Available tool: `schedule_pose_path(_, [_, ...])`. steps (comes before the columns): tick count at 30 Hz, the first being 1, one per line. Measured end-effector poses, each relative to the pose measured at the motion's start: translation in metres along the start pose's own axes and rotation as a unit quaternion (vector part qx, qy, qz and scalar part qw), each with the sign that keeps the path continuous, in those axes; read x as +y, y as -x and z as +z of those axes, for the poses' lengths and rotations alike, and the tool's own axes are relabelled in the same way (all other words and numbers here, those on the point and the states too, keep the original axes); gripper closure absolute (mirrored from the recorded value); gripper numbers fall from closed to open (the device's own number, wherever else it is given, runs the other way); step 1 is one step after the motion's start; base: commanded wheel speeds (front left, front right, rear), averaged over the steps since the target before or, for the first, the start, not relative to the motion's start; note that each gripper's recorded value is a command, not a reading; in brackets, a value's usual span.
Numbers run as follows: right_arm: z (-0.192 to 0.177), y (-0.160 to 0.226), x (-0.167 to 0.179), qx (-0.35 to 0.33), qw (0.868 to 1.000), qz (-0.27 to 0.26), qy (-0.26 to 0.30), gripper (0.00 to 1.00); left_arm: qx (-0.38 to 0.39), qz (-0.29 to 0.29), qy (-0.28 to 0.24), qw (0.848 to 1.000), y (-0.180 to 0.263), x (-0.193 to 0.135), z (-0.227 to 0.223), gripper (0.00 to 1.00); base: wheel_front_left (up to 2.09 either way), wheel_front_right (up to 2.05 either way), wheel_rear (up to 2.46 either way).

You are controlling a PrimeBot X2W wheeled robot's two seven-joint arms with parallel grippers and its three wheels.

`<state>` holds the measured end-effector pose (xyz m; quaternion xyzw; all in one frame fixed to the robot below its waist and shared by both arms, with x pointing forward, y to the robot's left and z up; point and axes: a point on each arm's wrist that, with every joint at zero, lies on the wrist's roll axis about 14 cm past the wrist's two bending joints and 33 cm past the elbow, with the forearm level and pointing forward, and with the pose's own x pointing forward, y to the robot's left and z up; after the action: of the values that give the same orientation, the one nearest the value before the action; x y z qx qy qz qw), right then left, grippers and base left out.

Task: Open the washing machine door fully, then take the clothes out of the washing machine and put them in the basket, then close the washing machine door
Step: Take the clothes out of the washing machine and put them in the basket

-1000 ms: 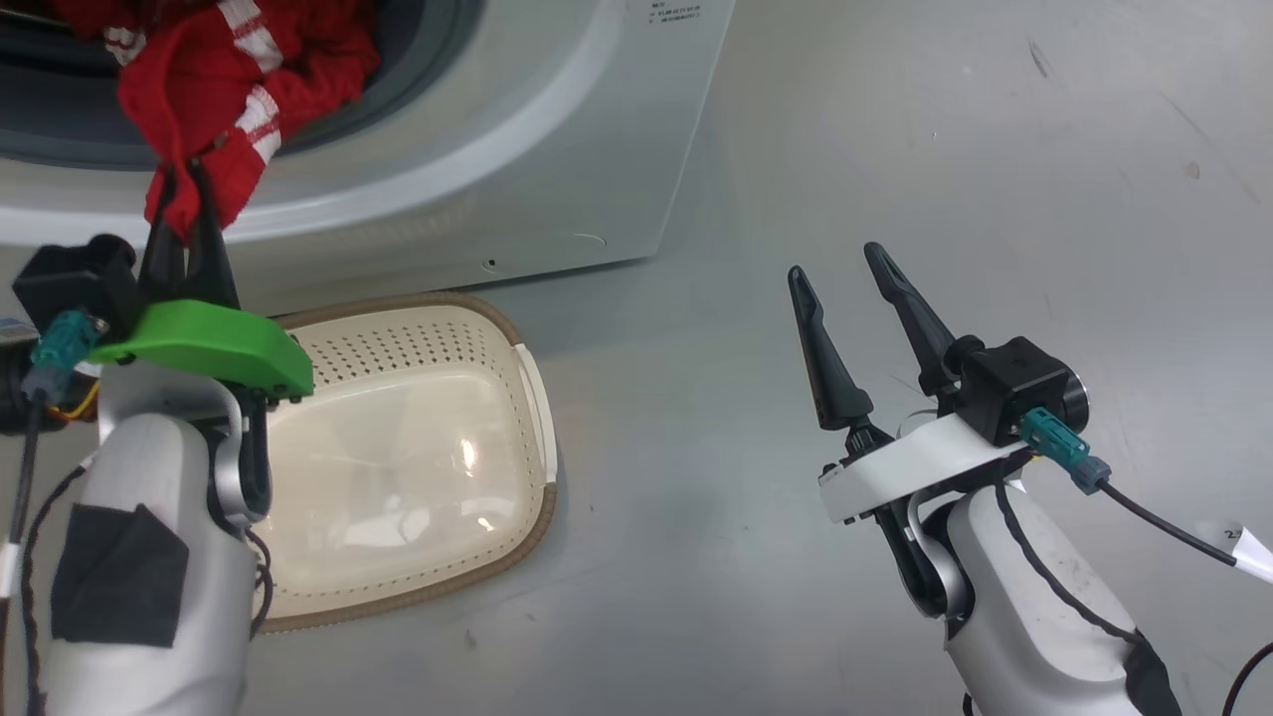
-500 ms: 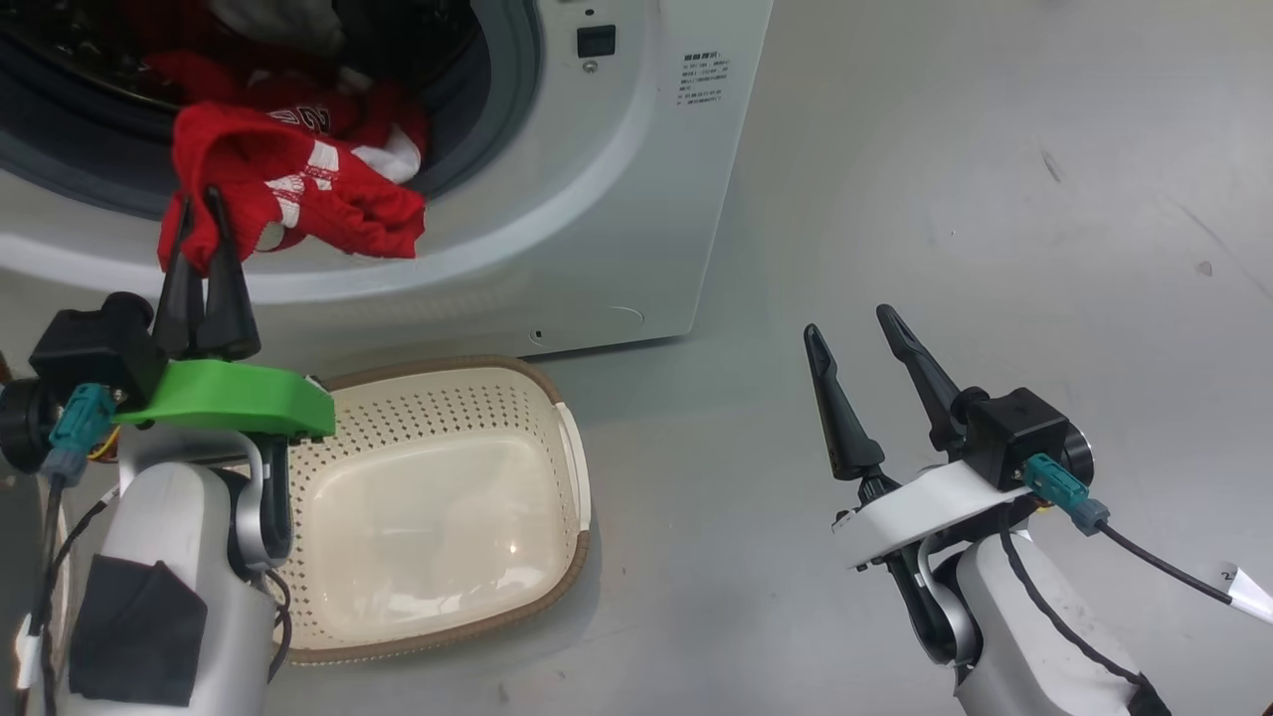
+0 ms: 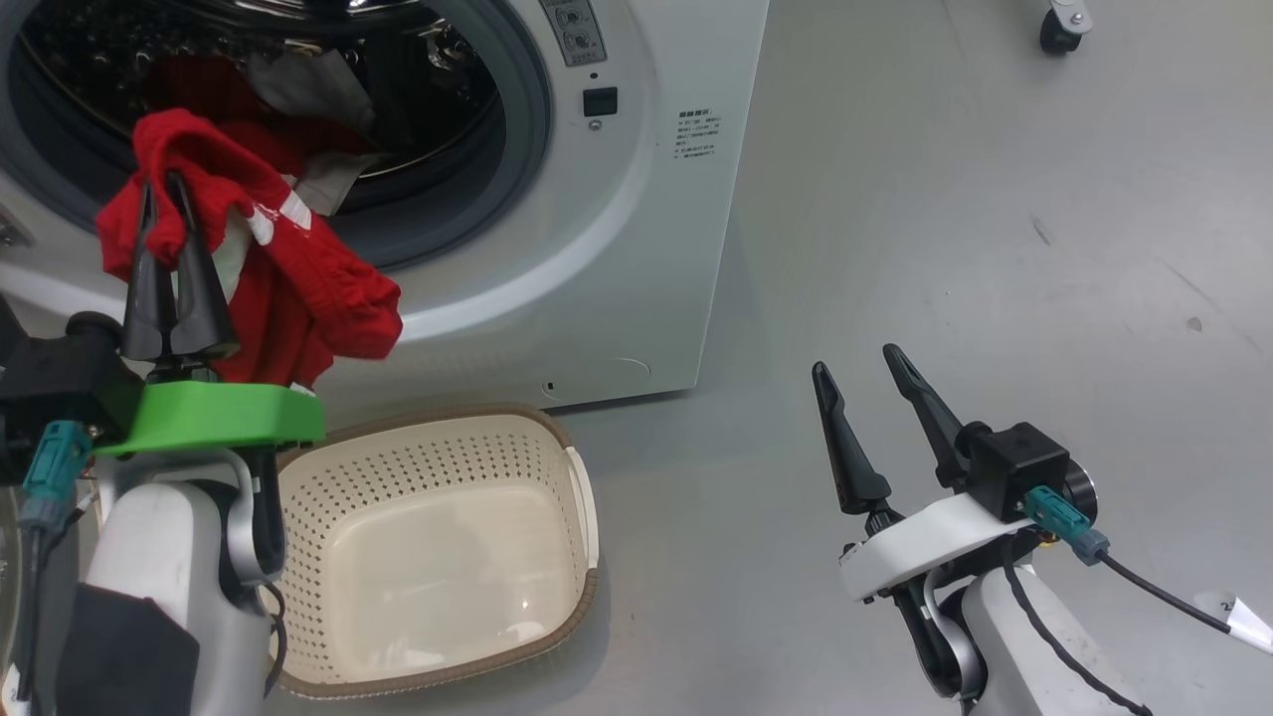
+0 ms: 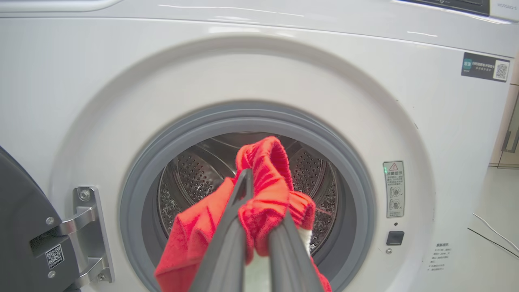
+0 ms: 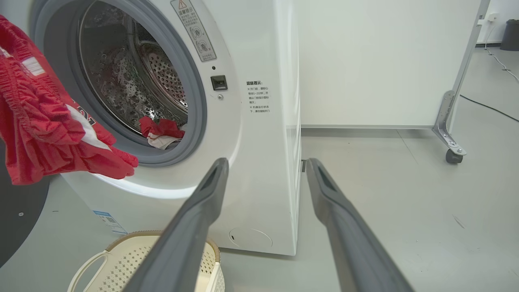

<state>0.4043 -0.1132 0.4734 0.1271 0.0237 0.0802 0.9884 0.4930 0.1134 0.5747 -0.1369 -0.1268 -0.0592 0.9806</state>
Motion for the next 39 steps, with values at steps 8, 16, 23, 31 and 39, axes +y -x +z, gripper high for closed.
schedule_pose_path(8, [0.004, 0.009, 0.001, -0.006, 1.000, -0.002, -0.001, 0.00, -0.010, -0.012, -0.010, 1.000, 0.018, -0.008, 0.012, 1.00, 0.00, 0.00, 0.00])
schedule_pose_path(16, [0.005, 0.008, 0.003, -0.008, 1.000, 0.001, 0.002, 0.00, 0.071, 0.010, -0.016, 0.997, 0.049, 0.007, -0.024, 1.00, 0.00, 0.00, 0.00])
schedule_pose_path(23, [-0.001, 0.006, 0.004, -0.001, 1.000, 0.003, 0.001, 0.00, 0.184, 0.036, 0.004, 0.982, 0.086, 0.019, -0.083, 1.00, 0.00, 0.00, 0.00])
schedule_pose_path(31, [-0.013, -0.002, 0.001, 0.014, 1.000, 0.001, -0.004, 0.00, 0.280, 0.058, 0.026, 0.958, 0.113, 0.027, -0.139, 1.00, 0.00, 0.00, 0.00])
schedule_pose_path(39, [-0.022, -0.018, -0.005, 0.021, 1.000, 0.000, -0.004, 0.00, 0.369, 0.074, 0.036, 0.926, 0.134, 0.036, -0.195, 1.00, 0.00, 0.00, 0.00])
